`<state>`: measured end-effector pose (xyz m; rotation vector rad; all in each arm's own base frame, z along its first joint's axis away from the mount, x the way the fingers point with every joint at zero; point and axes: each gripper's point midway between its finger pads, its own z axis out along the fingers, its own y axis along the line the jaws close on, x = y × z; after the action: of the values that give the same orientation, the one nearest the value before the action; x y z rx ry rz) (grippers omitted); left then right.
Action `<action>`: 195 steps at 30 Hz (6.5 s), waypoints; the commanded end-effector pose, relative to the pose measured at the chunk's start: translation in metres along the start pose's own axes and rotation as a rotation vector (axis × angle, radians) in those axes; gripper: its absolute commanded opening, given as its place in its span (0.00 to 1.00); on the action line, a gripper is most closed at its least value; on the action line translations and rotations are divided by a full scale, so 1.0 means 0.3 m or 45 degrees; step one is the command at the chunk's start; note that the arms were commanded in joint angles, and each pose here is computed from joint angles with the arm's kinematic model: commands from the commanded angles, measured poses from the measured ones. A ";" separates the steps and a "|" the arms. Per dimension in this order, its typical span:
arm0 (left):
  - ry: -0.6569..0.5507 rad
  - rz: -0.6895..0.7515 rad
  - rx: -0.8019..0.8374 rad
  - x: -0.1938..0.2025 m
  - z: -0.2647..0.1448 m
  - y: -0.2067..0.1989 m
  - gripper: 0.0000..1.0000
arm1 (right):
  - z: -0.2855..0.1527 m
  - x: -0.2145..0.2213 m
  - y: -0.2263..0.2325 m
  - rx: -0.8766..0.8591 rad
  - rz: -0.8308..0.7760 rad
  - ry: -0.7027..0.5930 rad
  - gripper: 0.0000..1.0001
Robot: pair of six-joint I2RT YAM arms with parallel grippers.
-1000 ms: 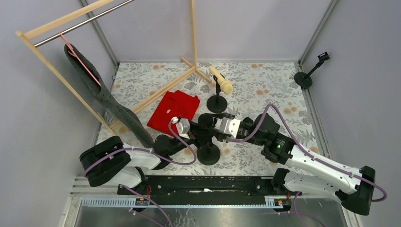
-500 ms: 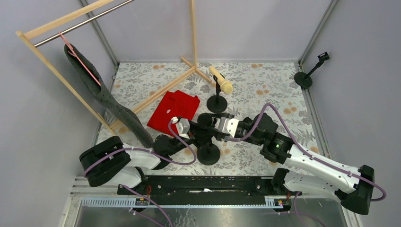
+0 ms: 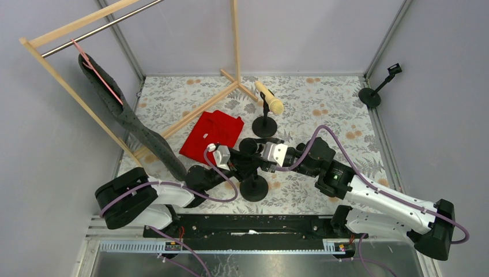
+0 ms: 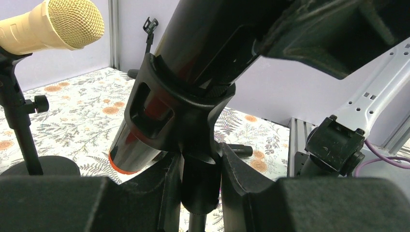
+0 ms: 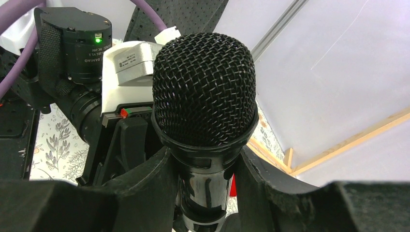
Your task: Attach the microphones to the stand
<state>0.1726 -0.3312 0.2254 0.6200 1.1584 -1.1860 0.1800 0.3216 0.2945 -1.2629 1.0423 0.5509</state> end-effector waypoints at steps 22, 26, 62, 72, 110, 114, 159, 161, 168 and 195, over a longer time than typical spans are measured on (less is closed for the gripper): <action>-0.149 -0.005 0.259 -0.120 -0.013 -0.160 0.00 | -0.308 0.653 0.388 -0.407 0.277 1.011 0.00; -0.149 -0.004 0.259 -0.120 -0.012 -0.159 0.00 | -0.313 0.662 0.392 -0.411 0.276 1.026 0.00; -0.155 -0.013 0.230 -0.122 -0.002 -0.145 0.00 | -0.109 0.088 0.204 -0.363 0.268 0.214 0.49; -0.147 -0.017 0.223 -0.114 -0.011 -0.143 0.00 | -0.130 0.053 0.178 -0.320 0.237 0.171 0.61; -0.220 0.531 0.008 -0.208 0.182 0.262 0.00 | -0.417 -0.099 -0.026 0.260 0.264 -0.095 0.71; -0.197 0.524 -0.009 -0.185 0.233 0.374 0.00 | -0.442 -0.072 -0.032 0.298 0.273 -0.049 0.71; -0.198 -0.043 -0.482 -0.272 -0.092 0.420 0.95 | -0.631 -0.066 -0.278 1.006 0.892 0.027 0.70; -0.139 -0.113 -0.574 -0.258 -0.129 0.426 0.99 | -0.645 -0.047 -0.291 1.072 0.930 0.061 0.70; 0.104 -0.301 -0.959 -0.245 -0.276 0.447 0.99 | -0.653 -0.005 -0.333 1.264 1.046 0.126 0.71; 0.824 0.016 -1.236 -0.157 -0.517 0.476 0.99 | -0.866 0.556 -0.743 1.958 1.264 0.610 0.73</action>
<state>0.2446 -0.1452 0.1831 0.2468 2.0677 -0.3716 0.3400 0.0070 0.2564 0.4823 2.0163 -0.0207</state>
